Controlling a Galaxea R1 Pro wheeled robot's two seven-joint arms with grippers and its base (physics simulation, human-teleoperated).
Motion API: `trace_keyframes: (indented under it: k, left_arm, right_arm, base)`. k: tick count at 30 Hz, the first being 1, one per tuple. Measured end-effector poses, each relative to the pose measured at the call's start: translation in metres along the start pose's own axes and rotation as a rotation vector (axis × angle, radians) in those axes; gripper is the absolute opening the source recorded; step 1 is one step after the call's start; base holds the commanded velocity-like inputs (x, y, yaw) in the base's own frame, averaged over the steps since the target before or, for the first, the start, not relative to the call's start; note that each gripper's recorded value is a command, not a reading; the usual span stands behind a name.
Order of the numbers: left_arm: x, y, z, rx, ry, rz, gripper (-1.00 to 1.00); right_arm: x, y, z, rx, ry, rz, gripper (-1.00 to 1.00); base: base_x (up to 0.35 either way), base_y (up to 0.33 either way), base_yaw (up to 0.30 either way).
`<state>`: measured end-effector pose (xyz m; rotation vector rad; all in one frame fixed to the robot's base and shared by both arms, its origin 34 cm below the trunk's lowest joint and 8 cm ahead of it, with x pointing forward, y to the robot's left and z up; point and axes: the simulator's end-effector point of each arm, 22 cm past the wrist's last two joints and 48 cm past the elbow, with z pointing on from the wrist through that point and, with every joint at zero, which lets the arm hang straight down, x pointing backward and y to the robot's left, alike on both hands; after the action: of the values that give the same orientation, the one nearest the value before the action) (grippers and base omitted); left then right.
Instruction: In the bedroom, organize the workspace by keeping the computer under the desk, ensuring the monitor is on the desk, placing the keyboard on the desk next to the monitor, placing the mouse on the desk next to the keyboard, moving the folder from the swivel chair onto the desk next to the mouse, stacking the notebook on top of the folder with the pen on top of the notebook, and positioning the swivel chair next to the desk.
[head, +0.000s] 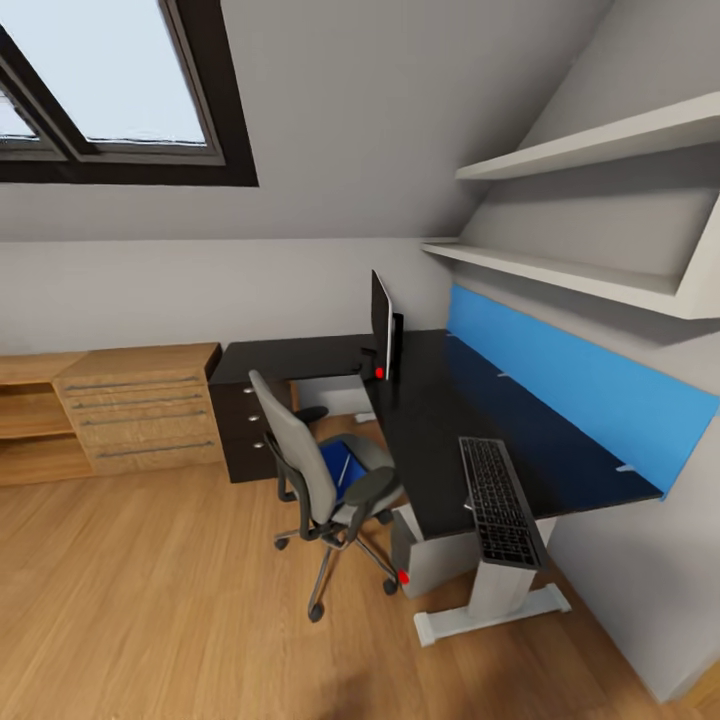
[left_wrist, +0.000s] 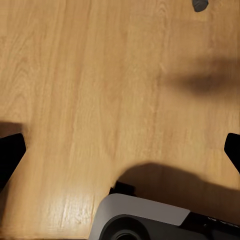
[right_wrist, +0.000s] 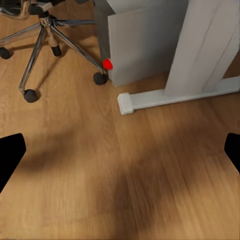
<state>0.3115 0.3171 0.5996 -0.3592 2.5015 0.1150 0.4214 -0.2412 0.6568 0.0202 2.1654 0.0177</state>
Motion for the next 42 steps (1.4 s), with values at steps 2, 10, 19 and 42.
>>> trace_keyframes:
  k: [2,10,19,42]
  left_arm:
    - [0.0,0.0,0.0,0.0,0.0,0.0,1.0]
    - [0.0,0.002,0.0,-0.003,0.0,-0.001,1.0]
    - [-0.004,-0.003,0.001,0.003,-0.011,-0.01,1.0]
    - [-0.002,-0.019,0.023,0.018,-0.034,-0.023,1.0]
  right_arm:
    - [0.001,0.0,0.0,-0.001,0.001,-0.001,1.0]
    - [0.001,0.001,0.0,-0.003,0.003,-0.001,1.0]
    - [0.003,0.001,-0.002,0.004,0.004,0.007,1.0]
    - [0.027,0.009,0.01,-0.005,0.014,0.013,1.0]
  base:
    - [0.0,0.0,0.275]
    - [0.0,0.0,0.263]
    - [0.0,0.0,0.055]
    - [0.0,0.0,0.0]
